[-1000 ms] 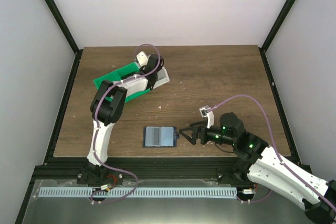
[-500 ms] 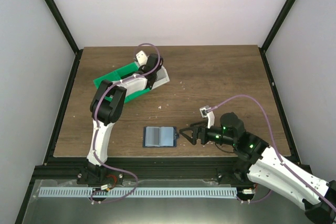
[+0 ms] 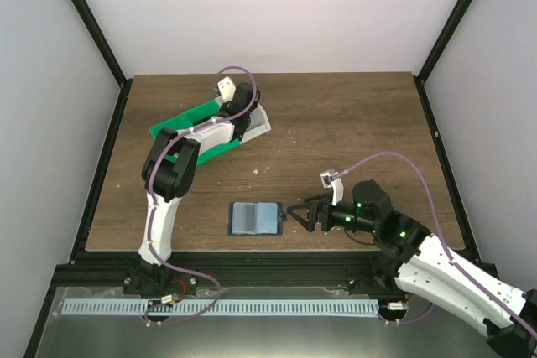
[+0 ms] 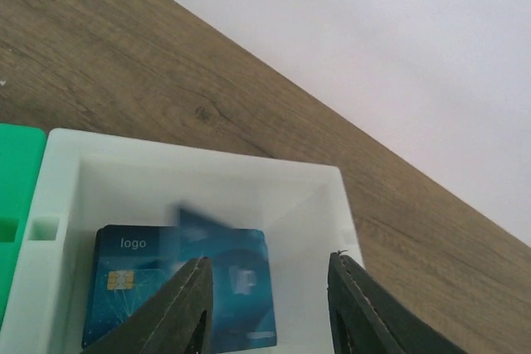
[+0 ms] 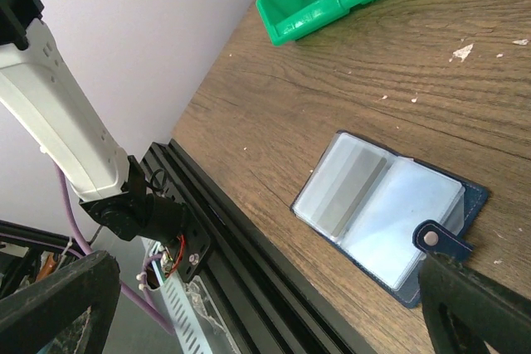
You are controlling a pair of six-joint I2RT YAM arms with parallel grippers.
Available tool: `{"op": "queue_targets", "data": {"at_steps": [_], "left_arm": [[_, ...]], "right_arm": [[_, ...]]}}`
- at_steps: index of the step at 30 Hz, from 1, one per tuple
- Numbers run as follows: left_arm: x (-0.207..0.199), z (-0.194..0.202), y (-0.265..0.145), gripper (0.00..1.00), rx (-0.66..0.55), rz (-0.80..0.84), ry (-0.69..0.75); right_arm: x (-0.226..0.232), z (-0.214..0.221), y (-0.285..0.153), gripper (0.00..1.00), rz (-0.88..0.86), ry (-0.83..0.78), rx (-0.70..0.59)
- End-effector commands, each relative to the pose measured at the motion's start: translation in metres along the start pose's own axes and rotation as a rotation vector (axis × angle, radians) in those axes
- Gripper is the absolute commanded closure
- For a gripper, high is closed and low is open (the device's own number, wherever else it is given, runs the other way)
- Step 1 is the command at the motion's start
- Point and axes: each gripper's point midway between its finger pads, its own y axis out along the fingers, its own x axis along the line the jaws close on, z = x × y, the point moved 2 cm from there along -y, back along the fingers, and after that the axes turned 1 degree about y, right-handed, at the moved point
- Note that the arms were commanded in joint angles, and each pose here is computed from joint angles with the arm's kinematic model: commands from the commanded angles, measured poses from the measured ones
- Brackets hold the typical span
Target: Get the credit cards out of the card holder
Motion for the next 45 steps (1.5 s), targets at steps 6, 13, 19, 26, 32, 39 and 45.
{"op": "queue_targets", "data": {"at_steps": [6, 13, 19, 26, 32, 39, 45], "left_arm": [[-0.011, -0.035, -0.018, 0.5, -0.054, 0.017, 0.002], [-0.02, -0.047, -0.037, 0.45, -0.012, 0.052, 0.033], [-0.022, -0.048, -0.08, 0.4, 0.137, 0.131, 0.147], [-0.003, -0.019, -0.152, 0.4, 0.361, 0.339, 0.297], [0.022, 0.006, -0.216, 0.44, 0.486, 0.532, 0.326], [0.065, 0.04, -0.258, 0.48, 0.612, 0.585, 0.298], [0.092, 0.069, -0.288, 0.52, 0.67, 0.688, 0.2]], "right_arm": [[0.011, -0.011, -0.005, 0.0, -0.025, 0.0, -0.032], [0.008, -0.008, -0.003, 0.0, -0.016, 0.015, -0.019], [0.001, -0.007, 0.0, 0.0, 0.034, 0.021, 0.002], [-0.013, 0.001, 0.008, 0.0, 0.087, 0.055, 0.04], [-0.016, 0.004, 0.018, 0.0, 0.091, 0.067, 0.072], [-0.018, 0.004, 0.03, 0.02, 0.09, 0.09, 0.099], [-0.015, 0.008, 0.046, 0.11, 0.04, 0.118, 0.149]]}}
